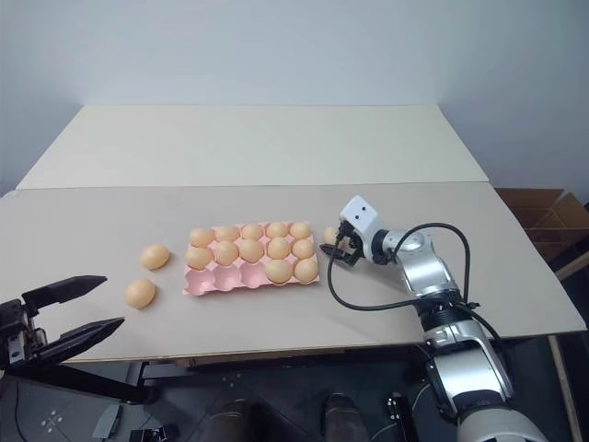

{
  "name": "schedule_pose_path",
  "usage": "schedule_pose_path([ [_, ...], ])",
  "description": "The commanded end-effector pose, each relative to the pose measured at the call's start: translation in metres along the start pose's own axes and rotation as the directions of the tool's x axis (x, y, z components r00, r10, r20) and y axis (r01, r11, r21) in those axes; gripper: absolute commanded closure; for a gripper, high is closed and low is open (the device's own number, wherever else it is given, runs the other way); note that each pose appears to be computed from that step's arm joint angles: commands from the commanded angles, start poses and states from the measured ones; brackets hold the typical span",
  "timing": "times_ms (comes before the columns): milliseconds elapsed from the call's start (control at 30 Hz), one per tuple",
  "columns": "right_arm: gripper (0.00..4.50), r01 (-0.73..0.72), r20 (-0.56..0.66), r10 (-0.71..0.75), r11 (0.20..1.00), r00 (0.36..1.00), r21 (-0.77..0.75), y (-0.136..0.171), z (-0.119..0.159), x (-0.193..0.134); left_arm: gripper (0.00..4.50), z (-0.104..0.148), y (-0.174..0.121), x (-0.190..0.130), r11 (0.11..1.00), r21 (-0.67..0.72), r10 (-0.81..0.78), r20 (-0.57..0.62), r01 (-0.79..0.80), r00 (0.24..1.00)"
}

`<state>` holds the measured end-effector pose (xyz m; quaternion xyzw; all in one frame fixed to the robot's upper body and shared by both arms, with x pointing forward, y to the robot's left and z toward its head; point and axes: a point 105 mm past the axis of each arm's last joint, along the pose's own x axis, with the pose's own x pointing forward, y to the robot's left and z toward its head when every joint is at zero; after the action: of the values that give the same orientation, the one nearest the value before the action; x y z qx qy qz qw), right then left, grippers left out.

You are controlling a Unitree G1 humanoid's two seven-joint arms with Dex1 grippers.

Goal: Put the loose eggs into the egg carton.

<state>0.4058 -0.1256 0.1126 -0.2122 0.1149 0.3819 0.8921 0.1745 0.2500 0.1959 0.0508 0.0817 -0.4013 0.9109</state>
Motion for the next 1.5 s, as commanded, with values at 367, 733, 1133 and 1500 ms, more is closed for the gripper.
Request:
schedule_pose_path([
  [367,2.58,0.084,0.208,-0.067,0.994,0.976,-0.074,-0.001,0.074,-0.027,0.00,0.015,0.009,0.004,0.998,0.057,-0.028,0.015,0.027,0.999],
  [733,2.58,-0.157,0.223,0.201,0.967,0.954,-0.199,0.132,0.112,0.004,0.00,0.016,0.021,0.014,0.996,0.063,-0.069,0.018,0.068,0.997],
  [1133,0.16,-0.133,0.190,0.181,0.961,0.965,-0.243,0.139,0.112,0.007,0.00,0.016,0.022,0.018,0.994,0.075,-0.084,0.026,0.082,0.996],
  [1500,0.01,-0.130,0.356,0.190,0.974,0.915,-0.186,0.107,0.140,-0.064,0.00,0.015,0.024,0.014,0.995,0.080,-0.062,0.021,0.060,0.998],
])
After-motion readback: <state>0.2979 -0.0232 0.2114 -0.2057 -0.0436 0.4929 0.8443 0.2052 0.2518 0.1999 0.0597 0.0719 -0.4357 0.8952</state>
